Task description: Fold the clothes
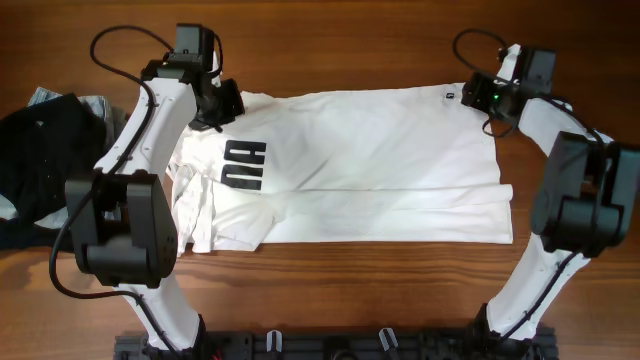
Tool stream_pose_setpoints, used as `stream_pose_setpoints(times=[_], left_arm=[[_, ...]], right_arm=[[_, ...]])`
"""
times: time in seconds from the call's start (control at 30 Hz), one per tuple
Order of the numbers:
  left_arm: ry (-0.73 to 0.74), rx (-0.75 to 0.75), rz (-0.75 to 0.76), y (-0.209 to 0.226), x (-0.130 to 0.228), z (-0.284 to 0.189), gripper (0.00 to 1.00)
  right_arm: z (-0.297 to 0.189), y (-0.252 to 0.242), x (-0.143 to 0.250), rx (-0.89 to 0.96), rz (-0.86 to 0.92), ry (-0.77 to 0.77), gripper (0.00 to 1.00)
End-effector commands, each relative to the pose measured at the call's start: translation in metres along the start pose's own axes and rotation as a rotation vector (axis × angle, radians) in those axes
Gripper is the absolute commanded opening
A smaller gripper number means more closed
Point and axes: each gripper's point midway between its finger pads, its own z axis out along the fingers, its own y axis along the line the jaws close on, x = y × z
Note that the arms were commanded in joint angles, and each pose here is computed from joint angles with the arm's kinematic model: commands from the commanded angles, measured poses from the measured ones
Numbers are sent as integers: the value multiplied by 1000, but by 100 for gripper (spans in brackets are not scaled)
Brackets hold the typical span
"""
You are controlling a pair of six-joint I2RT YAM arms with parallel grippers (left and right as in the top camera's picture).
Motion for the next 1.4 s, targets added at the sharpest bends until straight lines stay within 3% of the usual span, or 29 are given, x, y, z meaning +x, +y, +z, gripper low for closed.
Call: stream_pose_setpoints(times=[0.0,0.03,0.17,0.37,0.53,0.63,0.73,1.0,1.03,1.07,1.1,1.13,1.3,1.37], left_arm=[[42,-27,-23,8,10,-2,4],[50,-30,-23,9,12,-2,4],[78,-41,-26,11,19,-3,4],[109,-54,-34,16,30,-21,4],[75,-52,-66,28,43,-89,4],[113,-72,-91,40,67,-121,4],[257,-142,-110,55,106,-135,4],[419,-249,-116,84,158,-101,4],[437,-256,-116,86,164,-97,4],[457,-262,-117,88,171,-95,4],[471,-267,-118,90,175,-94,16],[485,-272,-119,91,178,-95,56],[445,-258,-117,89,170,-90,57],[416,-252,-129,87,164,-86,57]], right_arm=[[24,15,16,-13,-8,30,64],[28,11,21,19,10,36,59],[32,-1,25,84,98,40,4],[-16,-12,-8,144,152,9,4],[-120,-18,-21,209,156,36,4],[-170,-32,6,325,173,126,4],[-205,-55,63,490,127,360,4],[-216,-60,124,530,147,579,4],[-217,-60,125,530,147,585,5],[-217,-60,126,531,146,591,12],[-218,-60,127,531,145,597,38],[-219,-60,129,532,145,604,51],[-216,-47,134,415,92,647,72],[-215,-45,135,354,79,660,73]])
